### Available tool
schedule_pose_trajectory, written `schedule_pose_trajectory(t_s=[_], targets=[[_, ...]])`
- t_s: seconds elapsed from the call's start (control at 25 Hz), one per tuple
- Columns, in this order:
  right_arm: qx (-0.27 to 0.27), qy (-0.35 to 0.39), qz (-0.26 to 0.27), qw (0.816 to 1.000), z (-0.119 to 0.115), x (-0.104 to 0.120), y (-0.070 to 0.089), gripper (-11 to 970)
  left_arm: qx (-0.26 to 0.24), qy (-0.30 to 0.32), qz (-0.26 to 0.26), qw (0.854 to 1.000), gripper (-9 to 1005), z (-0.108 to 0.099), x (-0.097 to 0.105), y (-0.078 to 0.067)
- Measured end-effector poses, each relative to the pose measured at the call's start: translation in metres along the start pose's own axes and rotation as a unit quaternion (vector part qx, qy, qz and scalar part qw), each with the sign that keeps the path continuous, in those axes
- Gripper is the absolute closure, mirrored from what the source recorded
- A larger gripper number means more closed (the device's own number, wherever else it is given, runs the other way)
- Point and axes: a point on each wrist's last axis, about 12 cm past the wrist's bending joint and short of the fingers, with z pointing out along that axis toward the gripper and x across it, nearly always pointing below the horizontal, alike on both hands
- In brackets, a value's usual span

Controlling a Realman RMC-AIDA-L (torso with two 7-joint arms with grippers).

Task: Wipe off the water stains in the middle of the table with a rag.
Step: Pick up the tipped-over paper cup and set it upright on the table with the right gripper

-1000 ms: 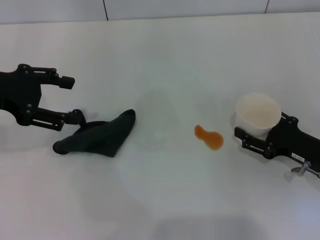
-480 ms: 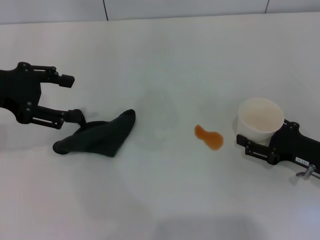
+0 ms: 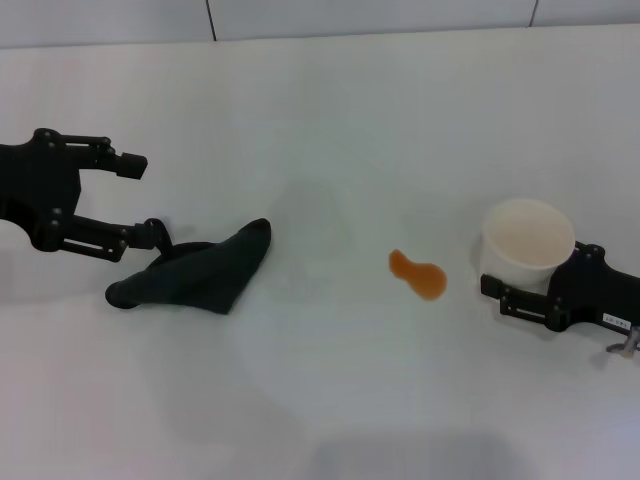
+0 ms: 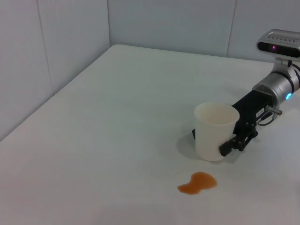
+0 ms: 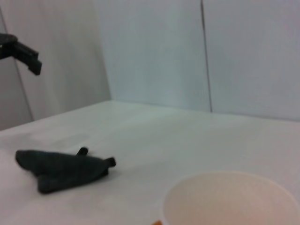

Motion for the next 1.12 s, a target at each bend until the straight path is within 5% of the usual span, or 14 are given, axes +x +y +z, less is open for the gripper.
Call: schedule_pose_trajectory(t_s=[1.12], targets=[[-0.030,0.045,-0.047,0.997,-0.016,-0.014,-0.013,124,-0.002,0.000,-0.003,1.000,135,0.000,0.000,0.000]])
